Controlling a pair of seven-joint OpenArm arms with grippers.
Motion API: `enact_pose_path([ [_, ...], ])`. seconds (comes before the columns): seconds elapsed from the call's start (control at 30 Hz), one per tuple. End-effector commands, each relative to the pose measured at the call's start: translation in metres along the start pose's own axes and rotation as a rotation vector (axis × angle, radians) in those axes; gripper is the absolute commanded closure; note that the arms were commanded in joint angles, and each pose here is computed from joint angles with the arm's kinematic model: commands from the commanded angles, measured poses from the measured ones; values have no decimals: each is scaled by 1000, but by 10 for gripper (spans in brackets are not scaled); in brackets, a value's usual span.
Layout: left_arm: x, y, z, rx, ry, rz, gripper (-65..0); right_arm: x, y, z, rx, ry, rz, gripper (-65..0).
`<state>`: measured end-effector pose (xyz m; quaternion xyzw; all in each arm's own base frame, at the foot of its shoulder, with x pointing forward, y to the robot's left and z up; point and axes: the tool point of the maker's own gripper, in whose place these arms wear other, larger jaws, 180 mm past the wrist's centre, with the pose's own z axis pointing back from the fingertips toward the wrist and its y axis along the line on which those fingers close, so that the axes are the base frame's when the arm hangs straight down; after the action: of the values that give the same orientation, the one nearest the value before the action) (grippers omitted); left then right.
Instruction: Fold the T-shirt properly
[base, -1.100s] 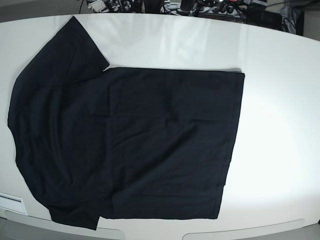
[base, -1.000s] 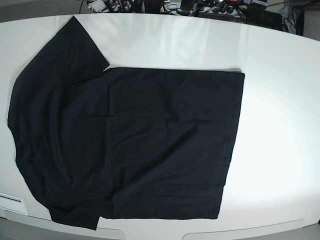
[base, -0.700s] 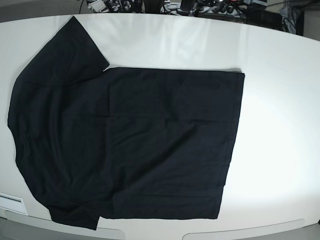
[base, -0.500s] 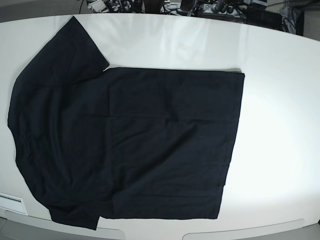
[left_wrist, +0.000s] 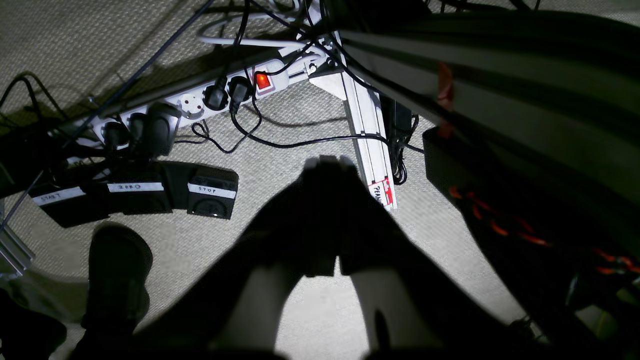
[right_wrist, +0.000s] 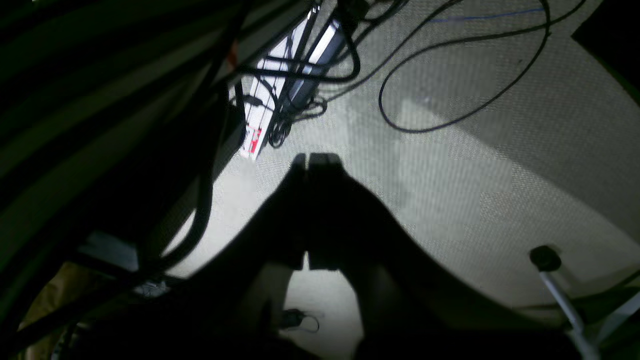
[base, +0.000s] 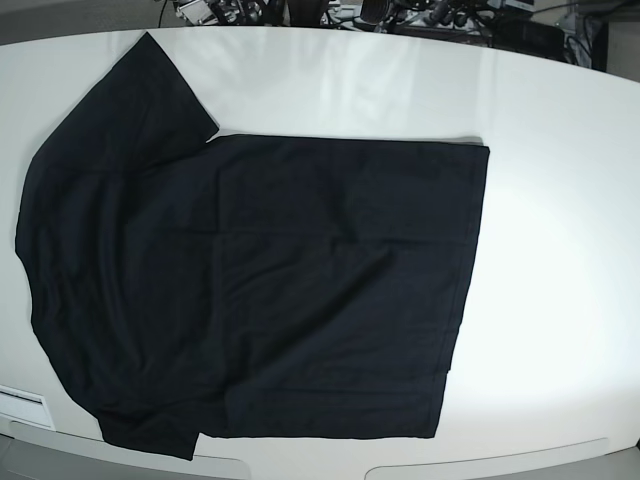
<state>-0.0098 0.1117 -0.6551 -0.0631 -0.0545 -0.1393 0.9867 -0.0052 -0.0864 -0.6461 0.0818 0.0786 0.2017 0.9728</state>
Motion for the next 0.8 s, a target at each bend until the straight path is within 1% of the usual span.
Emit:
enact_pose_path([
  [0.0, -9, -3, 2, -9, 12, 0, 0, -4, 2, 0, 6, 2, 4, 0],
  [0.07, -20, -4, 4, -17, 24, -10, 0, -20, 7, -3, 7, 26, 28, 0],
  [0.17, -37, -5, 11, -26, 35, -99, 0, -55, 19, -7, 21, 81, 94, 0],
  [0.27, -56, -5, 21, -33, 50, -171, 0, -86, 32, -7, 61, 128, 113, 0],
  [0.37, -78, -1, 37, -37, 83, -190, 0, -118, 44, 1, 87, 201, 119, 0],
  [0.47, -91, 0, 59, -51, 63, -222, 0, -144, 49, 17, 95, 251, 150, 0],
  [0.53, -91, 0, 78, -67, 25, -246, 0, -157, 49, 32, 82, 259, 170, 0],
  [0.63, -86, -1, 110, -92, -33, -304, 0, -171, 44, 60, 42, 237, 194, 0],
  [0.77, -75, 7, 157, -68, -73, -383, 0, -176, 42, 107, -10, 148, 226, 0],
])
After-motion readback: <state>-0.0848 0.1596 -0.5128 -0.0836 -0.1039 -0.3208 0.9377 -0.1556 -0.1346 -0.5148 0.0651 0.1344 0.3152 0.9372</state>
